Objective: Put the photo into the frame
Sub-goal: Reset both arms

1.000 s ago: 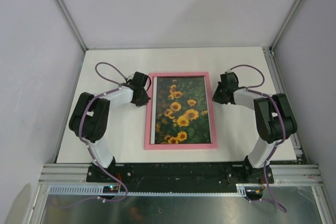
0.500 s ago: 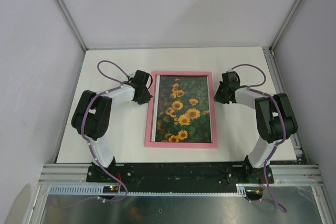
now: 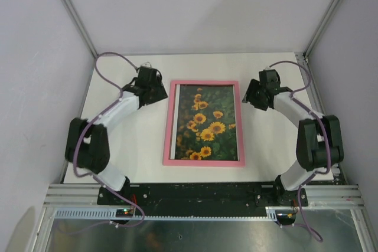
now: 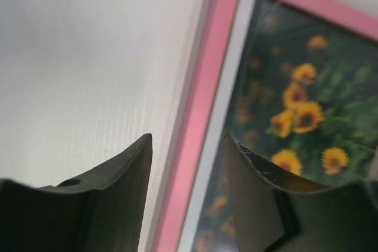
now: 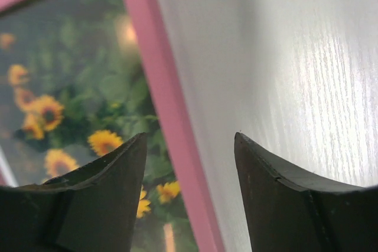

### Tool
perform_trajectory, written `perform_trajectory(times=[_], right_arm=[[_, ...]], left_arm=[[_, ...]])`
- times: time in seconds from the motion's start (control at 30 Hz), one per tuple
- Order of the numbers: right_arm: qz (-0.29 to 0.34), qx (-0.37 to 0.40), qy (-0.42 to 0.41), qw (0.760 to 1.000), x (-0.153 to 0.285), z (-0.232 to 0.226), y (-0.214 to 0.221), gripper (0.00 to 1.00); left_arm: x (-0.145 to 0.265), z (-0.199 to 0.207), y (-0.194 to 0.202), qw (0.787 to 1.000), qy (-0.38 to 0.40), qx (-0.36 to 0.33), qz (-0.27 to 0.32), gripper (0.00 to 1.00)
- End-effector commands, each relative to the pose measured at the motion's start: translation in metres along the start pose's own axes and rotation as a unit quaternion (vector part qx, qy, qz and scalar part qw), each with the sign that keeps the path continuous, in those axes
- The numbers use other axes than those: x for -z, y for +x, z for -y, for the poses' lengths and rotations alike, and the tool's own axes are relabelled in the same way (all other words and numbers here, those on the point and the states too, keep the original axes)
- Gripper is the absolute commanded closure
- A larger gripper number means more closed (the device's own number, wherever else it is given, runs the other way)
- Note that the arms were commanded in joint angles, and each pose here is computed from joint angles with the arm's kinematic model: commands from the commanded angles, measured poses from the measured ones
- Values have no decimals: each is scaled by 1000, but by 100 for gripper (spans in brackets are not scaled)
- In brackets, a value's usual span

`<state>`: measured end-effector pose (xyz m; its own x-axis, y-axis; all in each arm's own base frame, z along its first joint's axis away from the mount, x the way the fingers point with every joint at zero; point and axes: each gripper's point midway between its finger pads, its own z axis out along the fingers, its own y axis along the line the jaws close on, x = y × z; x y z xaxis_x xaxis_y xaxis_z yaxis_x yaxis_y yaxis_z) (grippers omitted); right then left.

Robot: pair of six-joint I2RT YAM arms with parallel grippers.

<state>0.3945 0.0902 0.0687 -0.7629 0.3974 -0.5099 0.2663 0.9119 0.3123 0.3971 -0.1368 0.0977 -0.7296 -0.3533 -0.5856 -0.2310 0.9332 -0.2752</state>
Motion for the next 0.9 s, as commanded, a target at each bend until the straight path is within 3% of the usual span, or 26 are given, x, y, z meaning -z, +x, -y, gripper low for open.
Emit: perform_trajectory(times=[0.0,0.07,0.17,0.43,0.87], right_arm=[[63,25,-60,996,63,-37,-36,33],[71,42,-74,994,79,-45,-34,30],[85,65,-93,990,102,-57,-27,24],[131,76,-152,977,154,-65,5,14],[159,76,-139,974,162,-48,12,10]], left_arm=[[64,22,-38,994,79,-46,64,36],[90,25,-38,989,108,-62,80,14],[117,20,-32,983,133,-76,100,2],[159,4,-19,974,159,-77,143,0],[164,5,-8,970,181,-88,135,0]])
